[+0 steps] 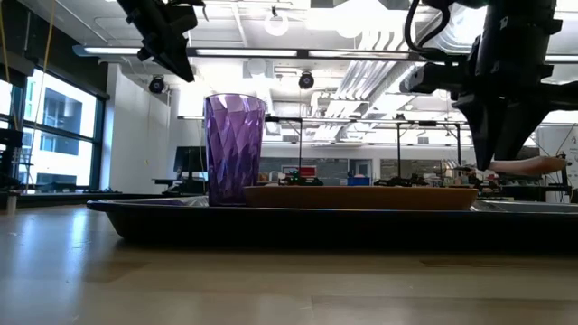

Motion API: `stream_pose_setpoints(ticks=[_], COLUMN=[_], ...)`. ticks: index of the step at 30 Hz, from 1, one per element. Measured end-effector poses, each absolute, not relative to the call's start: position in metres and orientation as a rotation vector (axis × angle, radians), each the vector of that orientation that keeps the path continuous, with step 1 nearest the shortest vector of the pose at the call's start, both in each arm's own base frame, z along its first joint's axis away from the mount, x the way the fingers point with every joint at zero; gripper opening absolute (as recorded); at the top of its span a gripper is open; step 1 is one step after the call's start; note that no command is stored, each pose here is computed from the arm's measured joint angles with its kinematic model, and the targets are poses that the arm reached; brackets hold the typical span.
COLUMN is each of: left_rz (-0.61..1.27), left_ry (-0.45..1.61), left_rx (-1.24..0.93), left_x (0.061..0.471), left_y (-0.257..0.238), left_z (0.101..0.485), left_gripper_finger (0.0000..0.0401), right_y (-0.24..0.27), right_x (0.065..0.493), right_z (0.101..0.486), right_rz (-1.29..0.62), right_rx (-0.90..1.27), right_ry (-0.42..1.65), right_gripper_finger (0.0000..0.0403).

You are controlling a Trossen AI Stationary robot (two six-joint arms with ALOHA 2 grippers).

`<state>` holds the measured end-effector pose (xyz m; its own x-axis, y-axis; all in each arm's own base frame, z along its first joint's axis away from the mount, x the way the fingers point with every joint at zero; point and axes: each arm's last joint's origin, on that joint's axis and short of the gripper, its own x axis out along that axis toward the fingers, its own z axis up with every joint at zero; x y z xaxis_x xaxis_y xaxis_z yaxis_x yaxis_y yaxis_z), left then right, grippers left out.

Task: Pick and place plate/cup/fork/spoon on tray
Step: Put the orange fork on the black serving tray between the orange plate and orange spoon

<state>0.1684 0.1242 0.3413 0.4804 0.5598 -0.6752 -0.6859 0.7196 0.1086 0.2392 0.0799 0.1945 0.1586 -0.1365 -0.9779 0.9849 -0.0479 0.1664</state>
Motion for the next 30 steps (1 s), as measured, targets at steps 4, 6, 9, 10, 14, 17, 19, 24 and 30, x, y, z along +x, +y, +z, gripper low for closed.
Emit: stream_pose_setpoints(ticks=[4, 6, 9, 10, 14, 17, 19, 24, 30], left_rz=[0.765, 0.765, 0.765, 0.765, 0.765, 0.765, 0.765, 0.764, 0.764], left_ry=[0.750, 0.750, 0.750, 0.750, 0.751, 0.751, 0.751, 0.751, 0.751], left_rx=[-0.186, -0.186, -0.186, -0.186, -0.185, -0.185, -0.185, -0.183, -0.183], left_x=[0.168, 0.168, 0.168, 0.168, 0.168, 0.168, 0.168, 0.168, 0.168], left_y=[0.124, 0.124, 0.124, 0.124, 0.124, 0.124, 0.124, 0.124, 0.124], left_z=[0.341, 0.341, 0.341, 0.341, 0.341, 0.341, 0.341, 0.341, 0.341], left_gripper_finger=[0.0023, 0.0023, 0.0023, 0.0023, 0.0023, 0.0023, 0.0023, 0.0023, 0.0023], right_y=[0.079, 0.079, 0.079, 0.079, 0.079, 0.078, 0.078, 0.078, 0.078], right_x=[0.238, 0.238, 0.236, 0.236, 0.235, 0.234, 0.232, 0.232, 0.232], right_z=[0.194, 0.193, 0.184, 0.181, 0.171, 0.168, 0.166, 0.165, 0.165], right_rz=[-1.199, -1.188, -1.179, -1.165, -1.141, -1.137, -1.150, -1.144, -1.121], right_rx=[1.213, 1.212, 1.223, 1.236, 1.263, 1.276, 1.267, 1.263, 1.246], right_ry=[0.973, 0.975, 0.974, 0.969, 0.954, 0.969, 0.985, 0.987, 0.996], right_gripper_finger=[0.0028, 0.0028, 0.0028, 0.0028, 0.0028, 0.0028, 0.0028, 0.0028, 0.0028])
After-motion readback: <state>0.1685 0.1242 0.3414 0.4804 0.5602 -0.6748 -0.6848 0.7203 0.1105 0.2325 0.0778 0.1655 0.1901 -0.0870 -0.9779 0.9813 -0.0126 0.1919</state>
